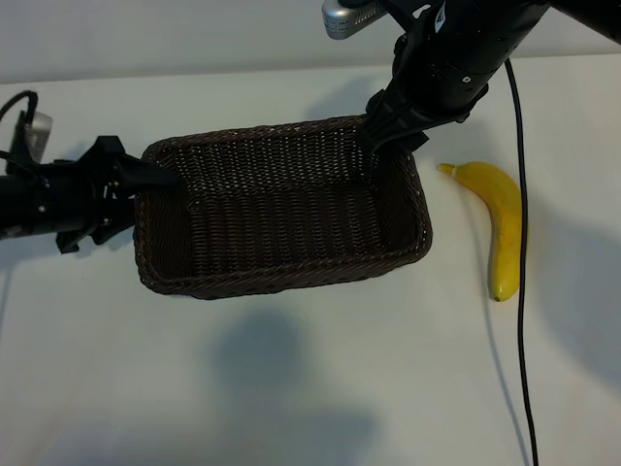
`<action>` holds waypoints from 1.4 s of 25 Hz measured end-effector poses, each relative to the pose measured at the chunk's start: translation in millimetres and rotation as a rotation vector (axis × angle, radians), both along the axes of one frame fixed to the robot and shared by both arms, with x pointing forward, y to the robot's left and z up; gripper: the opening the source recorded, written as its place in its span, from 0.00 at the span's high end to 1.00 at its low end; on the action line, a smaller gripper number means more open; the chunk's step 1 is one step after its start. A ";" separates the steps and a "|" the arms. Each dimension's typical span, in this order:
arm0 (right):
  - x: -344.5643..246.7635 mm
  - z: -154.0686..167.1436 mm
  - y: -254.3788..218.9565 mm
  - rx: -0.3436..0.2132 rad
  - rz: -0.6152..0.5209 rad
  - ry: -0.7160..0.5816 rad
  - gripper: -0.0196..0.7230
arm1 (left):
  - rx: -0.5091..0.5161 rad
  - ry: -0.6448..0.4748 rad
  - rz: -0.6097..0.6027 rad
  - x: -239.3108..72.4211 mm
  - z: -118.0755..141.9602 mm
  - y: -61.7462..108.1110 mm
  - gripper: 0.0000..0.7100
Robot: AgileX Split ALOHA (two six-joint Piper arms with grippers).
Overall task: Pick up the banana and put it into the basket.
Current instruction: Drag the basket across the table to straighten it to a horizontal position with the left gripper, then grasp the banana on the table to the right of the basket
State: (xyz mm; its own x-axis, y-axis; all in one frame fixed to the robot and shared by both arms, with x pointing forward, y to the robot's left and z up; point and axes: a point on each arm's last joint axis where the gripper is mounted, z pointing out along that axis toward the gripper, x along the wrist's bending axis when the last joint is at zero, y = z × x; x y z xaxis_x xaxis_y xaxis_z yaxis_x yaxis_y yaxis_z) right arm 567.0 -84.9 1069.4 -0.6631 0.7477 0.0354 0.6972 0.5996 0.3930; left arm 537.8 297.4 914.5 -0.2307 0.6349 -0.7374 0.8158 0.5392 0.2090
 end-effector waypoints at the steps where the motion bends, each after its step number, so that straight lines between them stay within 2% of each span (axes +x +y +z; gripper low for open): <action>1: -0.1 0.0 0.0 0.000 0.000 0.001 0.23 | 0.010 -0.008 -0.004 -1.5 5.1 0.9 0.17; 10: -0.5 -0.2 -0.3 -0.003 -0.001 0.007 0.23 | 0.093 0.009 -0.066 -18.9 29.7 12.3 0.17; 20: -2.0 -0.8 -0.6 -0.007 -0.013 0.026 0.23 | 0.196 -0.146 -0.132 -42.4 83.6 8.6 0.17; 27: -2.2 -1.0 -1.0 -0.011 -0.016 0.029 0.23 | 0.236 -0.205 -0.235 -61.5 105.3 1.8 0.17; 29: -2.6 -1.6 -2.7 -0.032 -0.014 0.033 0.23 | 0.247 -0.212 -0.247 -64.1 107.8 1.4 0.17; 35: 2.6 -3.3 -18.1 -0.151 -0.072 0.010 0.23 | 0.268 -0.240 -0.260 -69.6 115.1 0.2 0.17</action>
State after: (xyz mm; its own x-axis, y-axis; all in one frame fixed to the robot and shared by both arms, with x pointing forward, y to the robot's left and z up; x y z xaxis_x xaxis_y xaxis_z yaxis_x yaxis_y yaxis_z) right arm 569.6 -103.0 1066.1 -0.6076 0.7907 -0.0747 0.7438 0.5995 0.2954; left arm 468.2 297.6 1029.7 0.1198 0.8252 -0.5520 0.8283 0.2234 0.5138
